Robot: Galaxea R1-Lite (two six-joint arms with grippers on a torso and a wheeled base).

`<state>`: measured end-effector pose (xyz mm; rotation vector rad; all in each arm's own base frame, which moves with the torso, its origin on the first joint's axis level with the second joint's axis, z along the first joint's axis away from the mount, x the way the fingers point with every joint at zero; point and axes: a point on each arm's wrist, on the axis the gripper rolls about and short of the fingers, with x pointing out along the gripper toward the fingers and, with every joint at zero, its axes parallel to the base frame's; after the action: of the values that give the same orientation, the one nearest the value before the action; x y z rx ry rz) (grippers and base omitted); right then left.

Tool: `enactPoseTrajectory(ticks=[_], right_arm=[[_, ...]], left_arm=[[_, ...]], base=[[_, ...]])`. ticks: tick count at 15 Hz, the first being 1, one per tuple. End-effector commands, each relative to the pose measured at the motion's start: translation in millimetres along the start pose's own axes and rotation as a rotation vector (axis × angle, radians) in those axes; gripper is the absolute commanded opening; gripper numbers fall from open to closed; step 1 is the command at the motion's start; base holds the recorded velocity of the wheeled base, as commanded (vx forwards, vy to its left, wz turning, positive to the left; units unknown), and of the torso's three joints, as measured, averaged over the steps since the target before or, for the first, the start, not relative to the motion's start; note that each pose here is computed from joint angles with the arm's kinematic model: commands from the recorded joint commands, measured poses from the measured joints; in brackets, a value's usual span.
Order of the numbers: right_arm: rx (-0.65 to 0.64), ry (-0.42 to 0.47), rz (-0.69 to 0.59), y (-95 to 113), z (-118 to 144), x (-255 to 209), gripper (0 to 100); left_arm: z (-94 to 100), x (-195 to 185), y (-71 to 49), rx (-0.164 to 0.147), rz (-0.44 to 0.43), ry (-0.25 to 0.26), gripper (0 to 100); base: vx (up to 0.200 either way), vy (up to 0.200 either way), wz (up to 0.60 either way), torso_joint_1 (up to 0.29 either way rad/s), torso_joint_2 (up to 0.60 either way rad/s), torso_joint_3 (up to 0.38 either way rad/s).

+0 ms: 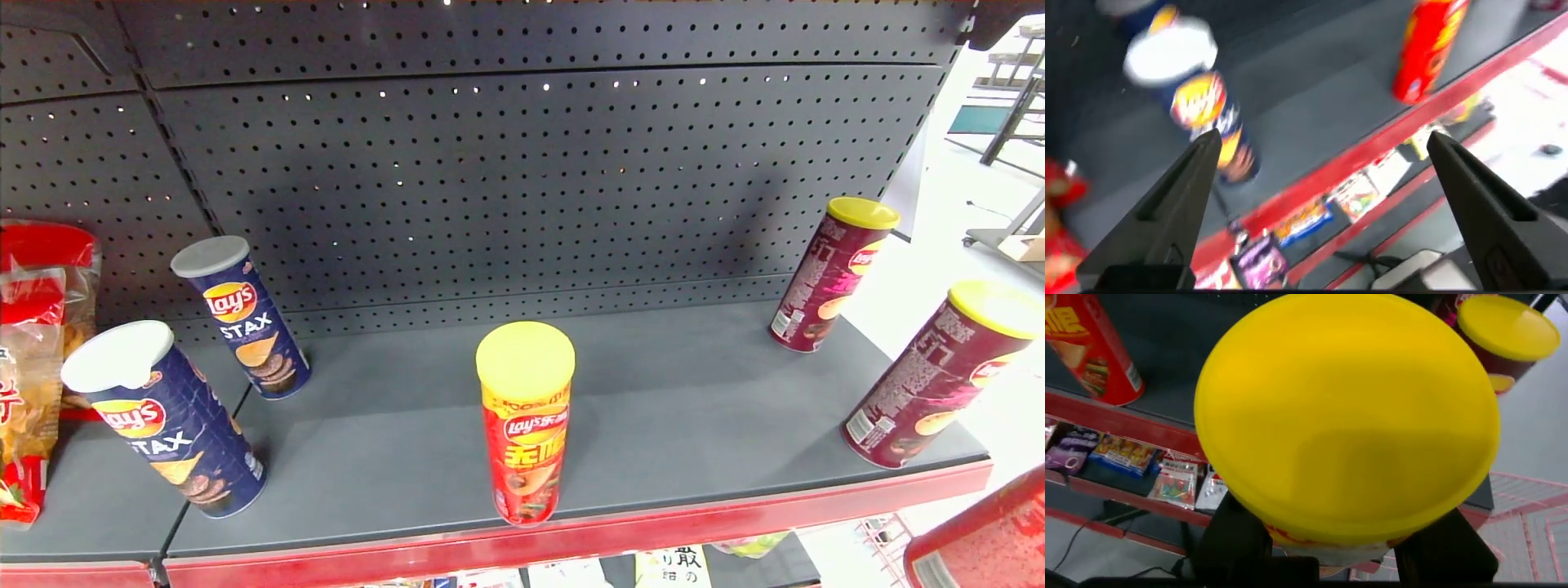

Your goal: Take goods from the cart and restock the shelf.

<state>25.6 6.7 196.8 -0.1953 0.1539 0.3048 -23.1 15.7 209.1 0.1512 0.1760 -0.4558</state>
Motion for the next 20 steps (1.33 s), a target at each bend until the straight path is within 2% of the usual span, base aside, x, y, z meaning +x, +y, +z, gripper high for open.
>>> enactPoseTrajectory(ticks=[1,2,4,5,8,11,14,17,20], right_arm=[[0.010,0.047,0.069,-12.5,33.6,30.5,0],[0.012,0.059,0.137,-14.9,46.0,45.4,0],[0.005,0.101,0.237,-15.1,66.0,81.9,0],[-0.001,0.110,0.278,-12.9,73.3,103.9,0],[-0.012,0.076,0.292,-15.3,90.8,172.5,0],[-0.025,0.054,0.357,-3.9,113.0,222.3,0],[-0.037,0.065,0.423,16.2,116.0,251.3,0],[-0.037,0.082,0.443,23.4,112.7,274.8,0],[-0.045,0.068,0.489,40.6,106.2,298.6,0]], left_arm=[[-33.9,-16.2,-5.8,-0.039,0.110,-0.025,100],[-38.2,-17.9,-8.6,-0.061,0.149,-0.007,100],[-47.0,-18.7,-12.3,-0.080,0.197,0.003,100],[-52.6,-19.0,-13.7,-0.082,0.210,0.006,100],[-68.8,-17.7,-17.1,-0.085,0.234,0.028,100],[-78.0,-15.6,-20.2,-0.094,0.264,0.040,100],[-87.4,-9.6,-20.5,-0.095,0.261,0.070,100],[-92.7,-6.2,-20.7,-0.096,0.261,0.094,100],[-98.0,-2.8,-20.9,-0.098,0.259,0.116,100]], base=[[0.000,0.000,0.00,0.000,0.00,0.000],[0.000,0.000,0.00,0.000,0.00,0.000],[0.000,0.000,0.00,0.000,0.00,0.000],[0.000,0.000,0.00,0.000,0.00,0.000],[0.000,0.000,0.00,0.000,0.00,0.000],[0.000,0.000,0.00,0.000,0.00,0.000],[0.000,0.000,0.00,0.000,0.00,0.000],[0.000,0.000,0.00,0.000,0.00,0.000],[0.000,0.000,0.00,0.000,0.00,0.000]])
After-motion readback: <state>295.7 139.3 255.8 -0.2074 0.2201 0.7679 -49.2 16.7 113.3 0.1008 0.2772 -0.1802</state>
